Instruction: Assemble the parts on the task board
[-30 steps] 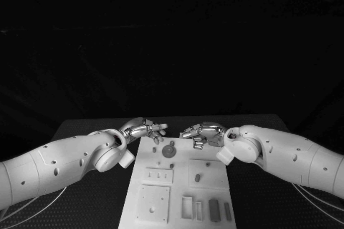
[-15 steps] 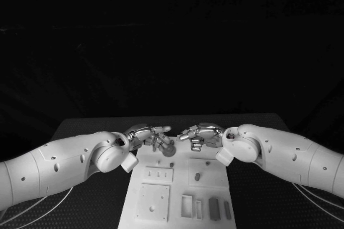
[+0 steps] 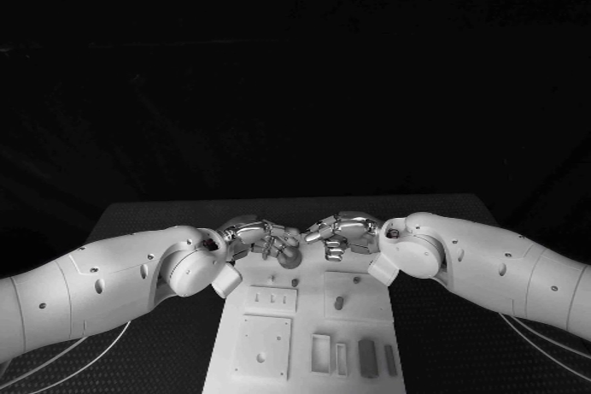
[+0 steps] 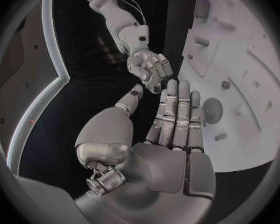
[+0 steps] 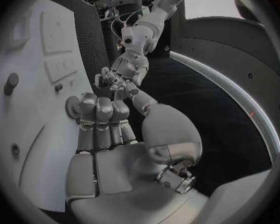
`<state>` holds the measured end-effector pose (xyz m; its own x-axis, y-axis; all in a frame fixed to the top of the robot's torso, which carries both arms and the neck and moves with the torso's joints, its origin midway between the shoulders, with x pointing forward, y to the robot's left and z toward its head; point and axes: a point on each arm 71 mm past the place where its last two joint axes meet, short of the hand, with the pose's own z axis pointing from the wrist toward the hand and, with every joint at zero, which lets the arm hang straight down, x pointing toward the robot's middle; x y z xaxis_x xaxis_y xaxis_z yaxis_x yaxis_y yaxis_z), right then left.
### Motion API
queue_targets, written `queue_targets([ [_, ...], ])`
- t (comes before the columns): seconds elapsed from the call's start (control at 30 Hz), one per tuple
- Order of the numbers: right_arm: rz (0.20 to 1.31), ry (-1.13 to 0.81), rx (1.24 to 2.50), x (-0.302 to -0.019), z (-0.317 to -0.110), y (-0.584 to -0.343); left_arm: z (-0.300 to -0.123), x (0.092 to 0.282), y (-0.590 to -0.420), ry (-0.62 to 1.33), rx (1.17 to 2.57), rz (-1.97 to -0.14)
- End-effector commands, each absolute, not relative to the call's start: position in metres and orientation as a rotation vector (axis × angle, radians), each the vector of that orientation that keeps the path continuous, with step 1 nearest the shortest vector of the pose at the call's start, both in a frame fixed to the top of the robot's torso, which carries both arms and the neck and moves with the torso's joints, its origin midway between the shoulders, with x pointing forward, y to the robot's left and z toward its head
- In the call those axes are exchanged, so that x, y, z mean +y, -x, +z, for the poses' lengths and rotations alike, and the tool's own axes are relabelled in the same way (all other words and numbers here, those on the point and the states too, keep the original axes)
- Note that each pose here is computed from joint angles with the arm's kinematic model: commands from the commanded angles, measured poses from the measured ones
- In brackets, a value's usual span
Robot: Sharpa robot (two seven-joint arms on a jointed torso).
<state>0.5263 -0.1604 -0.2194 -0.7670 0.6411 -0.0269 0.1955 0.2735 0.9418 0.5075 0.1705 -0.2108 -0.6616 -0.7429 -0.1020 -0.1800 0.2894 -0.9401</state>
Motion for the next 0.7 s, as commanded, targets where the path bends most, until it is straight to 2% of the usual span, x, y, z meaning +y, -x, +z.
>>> queue_targets([
  [0.03,1.509,-0.71,2.179,-0.1569,-0.2198,-0.524,-0.21,0.167,-0.5062,0.827,2.036,-1.401],
  [0.7,1.509,-0.687,2.189,-0.1511,-0.2201,-0.5234,-0.2114,0.1642,-0.5039,0.827,2.084,-1.427],
])
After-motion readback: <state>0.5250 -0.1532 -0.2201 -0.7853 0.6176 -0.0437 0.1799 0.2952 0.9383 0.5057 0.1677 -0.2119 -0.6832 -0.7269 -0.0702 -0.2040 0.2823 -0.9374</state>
